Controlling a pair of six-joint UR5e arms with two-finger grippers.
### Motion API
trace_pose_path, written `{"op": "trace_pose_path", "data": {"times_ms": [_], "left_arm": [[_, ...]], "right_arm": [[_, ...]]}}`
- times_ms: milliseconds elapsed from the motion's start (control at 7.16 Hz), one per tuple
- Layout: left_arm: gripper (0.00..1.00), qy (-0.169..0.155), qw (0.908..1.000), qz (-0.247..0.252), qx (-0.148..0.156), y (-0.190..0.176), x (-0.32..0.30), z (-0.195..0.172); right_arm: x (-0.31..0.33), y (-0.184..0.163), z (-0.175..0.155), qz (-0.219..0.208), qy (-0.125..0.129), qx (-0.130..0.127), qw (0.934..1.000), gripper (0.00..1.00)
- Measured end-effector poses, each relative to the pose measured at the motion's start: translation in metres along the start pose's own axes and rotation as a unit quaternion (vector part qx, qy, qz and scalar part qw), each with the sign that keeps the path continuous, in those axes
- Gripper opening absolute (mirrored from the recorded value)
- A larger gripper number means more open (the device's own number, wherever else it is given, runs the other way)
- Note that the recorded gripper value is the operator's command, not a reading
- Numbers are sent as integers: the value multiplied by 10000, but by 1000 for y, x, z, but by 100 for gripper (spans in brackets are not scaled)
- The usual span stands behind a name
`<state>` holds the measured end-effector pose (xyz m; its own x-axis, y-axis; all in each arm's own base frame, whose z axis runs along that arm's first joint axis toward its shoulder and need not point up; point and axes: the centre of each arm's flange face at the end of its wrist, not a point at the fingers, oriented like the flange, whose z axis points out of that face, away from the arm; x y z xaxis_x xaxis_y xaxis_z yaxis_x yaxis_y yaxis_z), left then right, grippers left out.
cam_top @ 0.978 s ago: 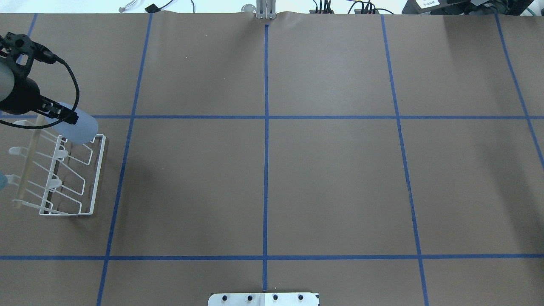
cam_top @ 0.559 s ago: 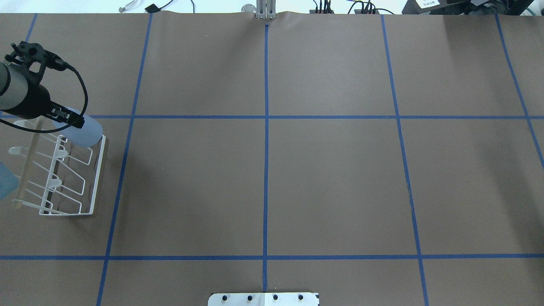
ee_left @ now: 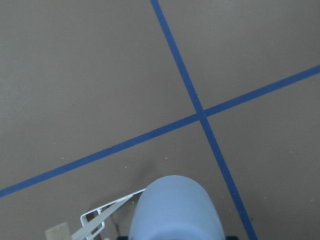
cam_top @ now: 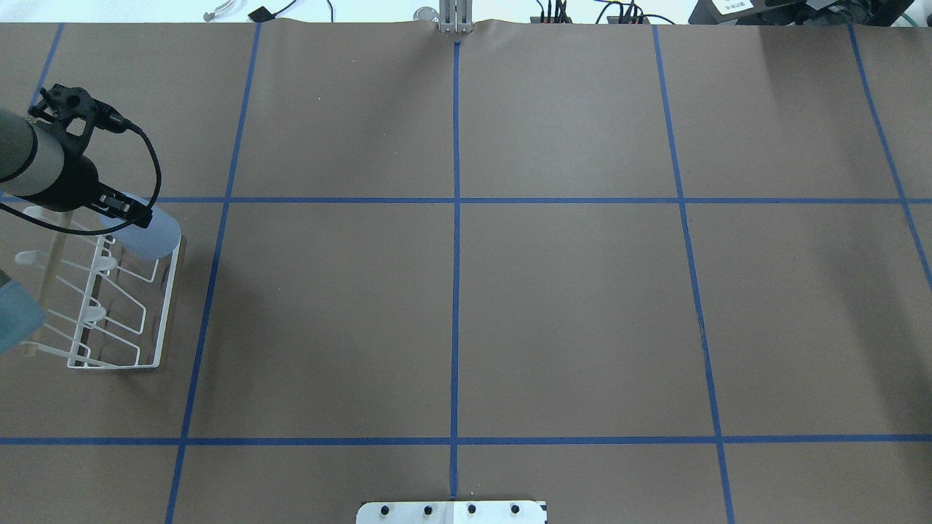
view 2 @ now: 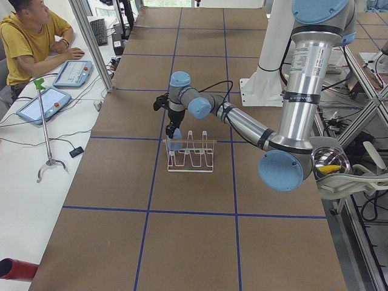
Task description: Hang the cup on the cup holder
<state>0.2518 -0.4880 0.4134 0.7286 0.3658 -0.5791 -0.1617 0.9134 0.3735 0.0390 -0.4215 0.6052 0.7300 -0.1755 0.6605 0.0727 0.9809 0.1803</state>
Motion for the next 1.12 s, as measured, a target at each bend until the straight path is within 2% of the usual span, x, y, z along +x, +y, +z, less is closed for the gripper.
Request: {"op": "trace_pose_path", "data": {"times_ms": [559, 838, 1118], "left_arm": [[98, 71, 9999, 58, 139, -10, -8, -13], [98, 19, 9997, 241, 27, -24, -57, -46], [98, -128, 9988, 465, -77, -25, -135, -75]], "right_arm": [[3, 0, 2, 68, -12, -40, 10000, 100], [5, 2, 2, 141, -7, -38, 9999, 100], [13, 6, -2, 261, 0, -4, 9997, 100]]}}
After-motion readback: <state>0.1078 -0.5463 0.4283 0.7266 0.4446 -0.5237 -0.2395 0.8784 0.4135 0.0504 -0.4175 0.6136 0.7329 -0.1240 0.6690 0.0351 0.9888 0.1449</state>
